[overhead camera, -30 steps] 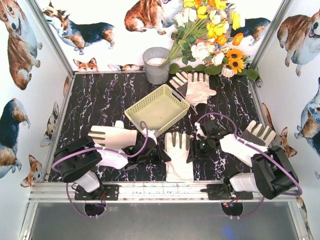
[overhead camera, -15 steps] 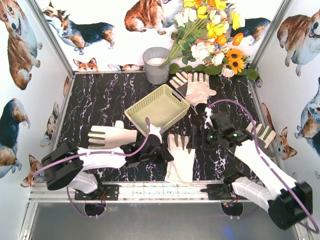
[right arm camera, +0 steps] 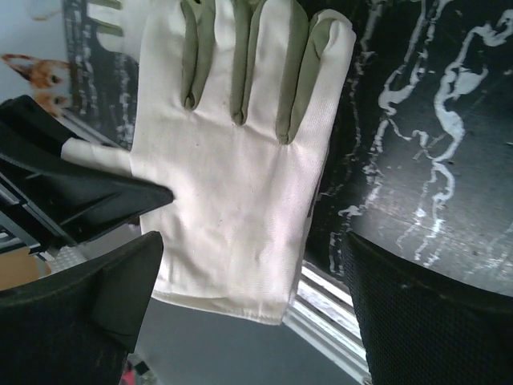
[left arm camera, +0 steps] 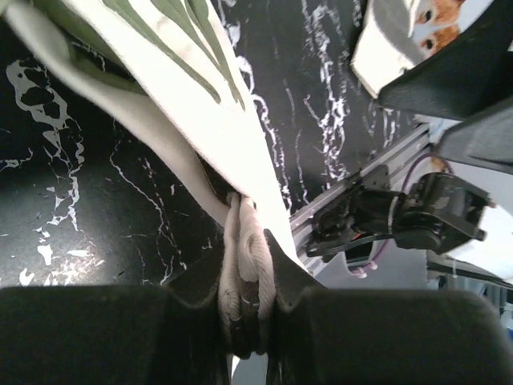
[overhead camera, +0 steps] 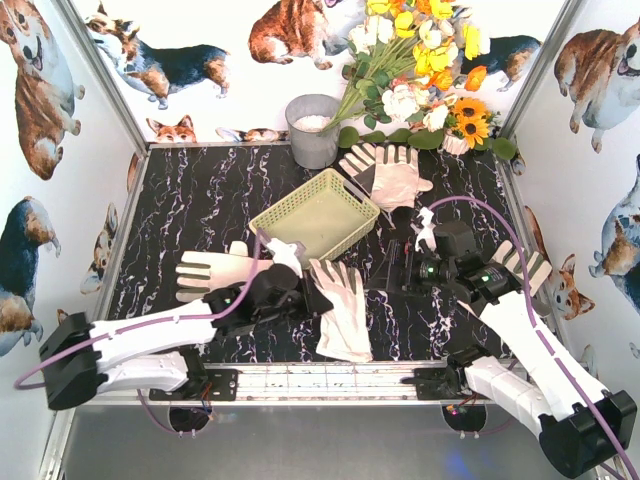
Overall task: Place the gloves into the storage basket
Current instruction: Pick up the glove from the center of the board, then place the glove in the bin.
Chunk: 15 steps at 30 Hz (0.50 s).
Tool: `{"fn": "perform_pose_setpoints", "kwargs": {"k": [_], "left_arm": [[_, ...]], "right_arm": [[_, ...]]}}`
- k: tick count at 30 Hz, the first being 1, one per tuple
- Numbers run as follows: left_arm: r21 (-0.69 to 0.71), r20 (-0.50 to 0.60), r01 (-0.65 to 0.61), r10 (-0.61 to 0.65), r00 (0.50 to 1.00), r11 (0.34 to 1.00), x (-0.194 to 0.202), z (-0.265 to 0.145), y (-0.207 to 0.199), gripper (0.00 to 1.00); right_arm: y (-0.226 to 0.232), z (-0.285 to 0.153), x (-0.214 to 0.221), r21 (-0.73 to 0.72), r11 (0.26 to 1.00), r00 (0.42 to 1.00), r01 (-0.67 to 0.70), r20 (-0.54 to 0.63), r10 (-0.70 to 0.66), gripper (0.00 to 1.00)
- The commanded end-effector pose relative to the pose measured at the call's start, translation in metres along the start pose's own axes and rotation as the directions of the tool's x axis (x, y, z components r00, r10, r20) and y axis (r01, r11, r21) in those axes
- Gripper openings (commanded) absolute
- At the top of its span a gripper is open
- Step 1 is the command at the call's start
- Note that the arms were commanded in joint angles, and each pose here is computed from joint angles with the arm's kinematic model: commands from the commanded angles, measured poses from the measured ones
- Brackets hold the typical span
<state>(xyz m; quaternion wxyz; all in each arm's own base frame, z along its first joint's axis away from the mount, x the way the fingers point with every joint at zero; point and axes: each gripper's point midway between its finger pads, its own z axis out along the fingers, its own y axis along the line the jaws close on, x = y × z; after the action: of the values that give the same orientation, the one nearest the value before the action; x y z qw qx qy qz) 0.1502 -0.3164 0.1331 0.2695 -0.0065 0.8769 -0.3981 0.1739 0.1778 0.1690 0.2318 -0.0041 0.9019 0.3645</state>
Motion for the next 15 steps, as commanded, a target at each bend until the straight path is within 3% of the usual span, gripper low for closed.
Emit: {"fn": "perform_pose_setpoints", "kwargs": {"k": [1, 15], "left_arm": [[0.077, 0.103, 0.029, -0.037, 0.994, 0.997, -0.035, -0.025, -0.032, 0.0], [0.242, 0.262, -0.032, -0.034, 0.965, 0.97, -0.115, -0.095, -0.108, 0.0]], "right_arm": [[0.042, -0.011, -0.028, -0.167, 0.986, 0.996, -0.018, 0.079, 0.032, 0.96], [0.085, -0.021, -0.048, -0.409, 0.892, 0.968, -0.191, 0.071, 0.24, 0.97]]}}
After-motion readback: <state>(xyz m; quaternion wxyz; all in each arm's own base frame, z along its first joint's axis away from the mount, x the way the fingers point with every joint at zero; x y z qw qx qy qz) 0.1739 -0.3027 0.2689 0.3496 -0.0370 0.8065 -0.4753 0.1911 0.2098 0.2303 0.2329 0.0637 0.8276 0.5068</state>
